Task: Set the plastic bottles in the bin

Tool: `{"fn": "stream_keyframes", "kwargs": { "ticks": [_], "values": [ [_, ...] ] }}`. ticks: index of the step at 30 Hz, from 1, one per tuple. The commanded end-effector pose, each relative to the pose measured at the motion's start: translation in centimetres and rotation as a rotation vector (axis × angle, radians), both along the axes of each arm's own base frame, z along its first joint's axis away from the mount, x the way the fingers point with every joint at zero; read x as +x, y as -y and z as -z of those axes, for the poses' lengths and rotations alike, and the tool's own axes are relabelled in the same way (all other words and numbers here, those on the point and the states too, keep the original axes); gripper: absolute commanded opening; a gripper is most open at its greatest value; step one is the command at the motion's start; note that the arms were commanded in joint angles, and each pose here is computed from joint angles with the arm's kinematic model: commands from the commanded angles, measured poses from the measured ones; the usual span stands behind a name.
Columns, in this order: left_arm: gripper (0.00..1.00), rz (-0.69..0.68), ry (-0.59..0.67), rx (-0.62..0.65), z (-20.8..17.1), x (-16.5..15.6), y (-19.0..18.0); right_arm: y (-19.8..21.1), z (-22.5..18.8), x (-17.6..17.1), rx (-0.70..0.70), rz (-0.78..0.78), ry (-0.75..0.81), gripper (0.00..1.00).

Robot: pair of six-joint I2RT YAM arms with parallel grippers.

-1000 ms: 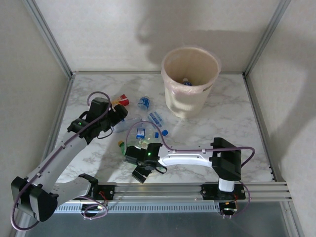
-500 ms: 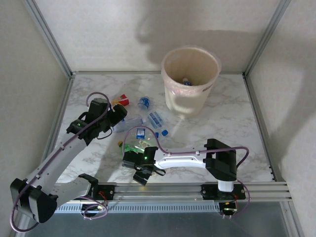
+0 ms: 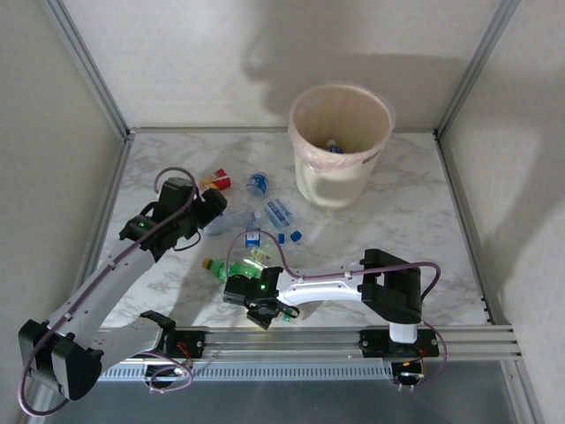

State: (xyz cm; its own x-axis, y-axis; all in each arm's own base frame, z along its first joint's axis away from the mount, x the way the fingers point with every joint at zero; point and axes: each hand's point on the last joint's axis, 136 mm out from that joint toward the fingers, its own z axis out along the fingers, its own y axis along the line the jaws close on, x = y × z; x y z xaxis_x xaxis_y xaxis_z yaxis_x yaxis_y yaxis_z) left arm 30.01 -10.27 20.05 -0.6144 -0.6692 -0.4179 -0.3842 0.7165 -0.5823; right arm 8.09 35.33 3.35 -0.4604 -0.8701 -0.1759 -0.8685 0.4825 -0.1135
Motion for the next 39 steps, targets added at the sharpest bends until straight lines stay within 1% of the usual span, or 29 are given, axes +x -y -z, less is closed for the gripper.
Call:
{"fn": "stream_keyframes", "kwargs": {
  "ticks": [1,5,9,13,16,19,24,26,29,31,35,37,39],
  "values": [
    [0.86,-0.018,0.004,-0.025,-0.2,-0.3,-0.3,0.2,-0.9,0.1,0.025,0.013,0.028,0.59],
    [0.86,-0.025,0.01,-0.03,-0.4,-0.3,-0.3,0.4,-2.1,0.1,0.042,0.015,0.034,0.54],
    [0.86,-0.034,0.013,-0.038,-0.5,-0.3,-0.4,0.4,-4.2,0.1,0.062,0.01,0.063,0.53],
    [0.86,-0.043,0.016,-0.04,-0.5,-0.2,-0.5,0.3,-7.9,1.0,0.121,0.031,0.119,0.52],
    [0.86,-0.05,0.018,-0.045,-0.6,-0.1,-0.4,0.3,-11.6,2.4,0.188,0.059,0.195,0.53],
    [0.86,-0.05,0.022,-0.051,-0.7,0.1,-0.3,0.7,-16.1,5.0,0.282,0.135,0.288,0.52],
    [0.86,-0.055,0.026,-0.051,-1.0,0.7,-0.2,2.7,-25.5,10.2,0.529,0.31,0.419,0.52],
    [0.86,-0.056,0.028,-0.051,-1.2,0.9,-0.1,4.6,-29.4,12.7,0.624,0.417,0.484,0.54],
    [0.86,-0.05,0.031,-0.053,-1.4,1.4,0.1,7.7,-34.8,16.2,0.761,0.561,0.572,0.54],
    [0.86,-0.044,0.03,-0.053,-1.4,1.8,0.3,9.4,-37.9,18.0,0.854,0.63,0.622,0.54],
    [0.86,-0.028,0.025,-0.064,-1.2,2.6,1.0,12.7,-42.9,22.5,0.998,0.765,0.716,0.55],
    [0.86,-0.023,0.026,-0.065,-1.2,3.1,1.2,13.9,-45.0,24.6,1.05,0.815,0.763,0.54],
    [0.86,-0.019,0.024,-0.06,-1.3,3.7,1.4,15.0,-46.6,27.0,1.073,0.867,0.815,0.54]
  ]
}}
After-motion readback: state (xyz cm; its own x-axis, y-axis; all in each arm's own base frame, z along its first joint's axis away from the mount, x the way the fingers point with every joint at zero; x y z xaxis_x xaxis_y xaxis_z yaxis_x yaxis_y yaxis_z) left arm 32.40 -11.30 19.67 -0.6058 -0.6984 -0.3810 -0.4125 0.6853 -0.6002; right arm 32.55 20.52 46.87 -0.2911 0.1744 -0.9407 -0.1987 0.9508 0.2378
